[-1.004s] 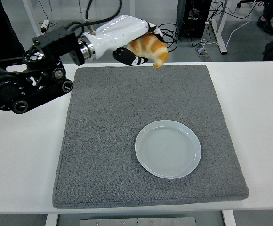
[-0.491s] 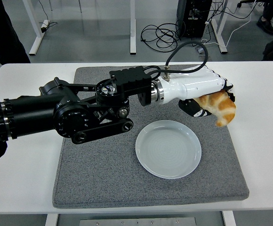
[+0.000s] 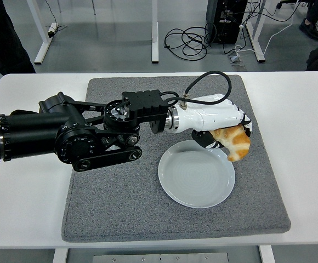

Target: Place the bread on the plate

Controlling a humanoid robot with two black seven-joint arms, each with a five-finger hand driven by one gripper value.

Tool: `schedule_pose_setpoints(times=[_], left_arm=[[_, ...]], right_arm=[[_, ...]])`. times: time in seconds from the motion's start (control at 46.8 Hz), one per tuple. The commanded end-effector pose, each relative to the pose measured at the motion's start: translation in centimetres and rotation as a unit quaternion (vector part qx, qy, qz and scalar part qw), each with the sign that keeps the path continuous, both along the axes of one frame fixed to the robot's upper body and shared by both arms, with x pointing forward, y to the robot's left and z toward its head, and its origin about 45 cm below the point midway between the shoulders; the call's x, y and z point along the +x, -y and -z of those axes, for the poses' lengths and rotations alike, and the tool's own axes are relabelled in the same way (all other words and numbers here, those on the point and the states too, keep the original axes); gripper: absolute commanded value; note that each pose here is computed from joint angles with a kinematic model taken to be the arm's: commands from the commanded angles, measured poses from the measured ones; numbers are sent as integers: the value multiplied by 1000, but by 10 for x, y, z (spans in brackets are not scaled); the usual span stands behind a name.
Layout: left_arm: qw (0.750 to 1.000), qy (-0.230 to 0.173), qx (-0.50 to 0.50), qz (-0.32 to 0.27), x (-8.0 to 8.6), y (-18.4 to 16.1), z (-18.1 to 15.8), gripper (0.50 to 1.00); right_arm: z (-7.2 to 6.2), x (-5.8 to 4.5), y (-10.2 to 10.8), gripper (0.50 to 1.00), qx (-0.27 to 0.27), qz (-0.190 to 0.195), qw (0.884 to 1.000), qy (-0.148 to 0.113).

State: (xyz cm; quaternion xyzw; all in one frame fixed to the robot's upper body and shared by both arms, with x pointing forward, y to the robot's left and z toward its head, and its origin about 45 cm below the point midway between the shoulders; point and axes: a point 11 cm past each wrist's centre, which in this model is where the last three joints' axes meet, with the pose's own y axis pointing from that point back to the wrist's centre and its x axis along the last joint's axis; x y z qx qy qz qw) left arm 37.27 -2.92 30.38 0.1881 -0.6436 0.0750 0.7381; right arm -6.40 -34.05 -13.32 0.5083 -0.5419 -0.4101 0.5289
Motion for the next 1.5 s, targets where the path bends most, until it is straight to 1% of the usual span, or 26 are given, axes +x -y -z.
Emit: schedule_pose_setpoints(times=[0.0,0.107,0.256,0.342,0.449,0.748,0.919,1.132,1.261,1.474], left_arm=[[1000,-5,0,5,-1,-7,4,500],[1000,-16,1,3,-4,-13,12,500],[1000,-10,5,5,-4,-16,13,500],[1000,-15,7,2,-4,-18,18,500],[1000,-26,7,0,-7,-21,28,500],[999,-41,15,4,-18,-25,53,500],[999,-43,18,2,-19,-27,60,500],[999,-30,37,5,-20,-34,75,500],[999,-31,39,-1,-19,-37,80,500],[998,-40,39,-3,-22,-39,87,500]], right_arm=[[0,0,0,1000,-1,0,1000,0],[0,0,0,1000,0,0,1000,0],[0,0,0,1000,0,0,1000,0],[0,0,0,1000,0,0,1000,0],[0,0,0,1000,0,0,1000,0],[0,0,0,1000,0,0,1000,0],[0,0,0,1000,0,0,1000,0],[0,0,0,1000,0,0,1000,0],[0,0,0,1000,0,0,1000,0],[0,0,0,1000,0,0,1000,0]])
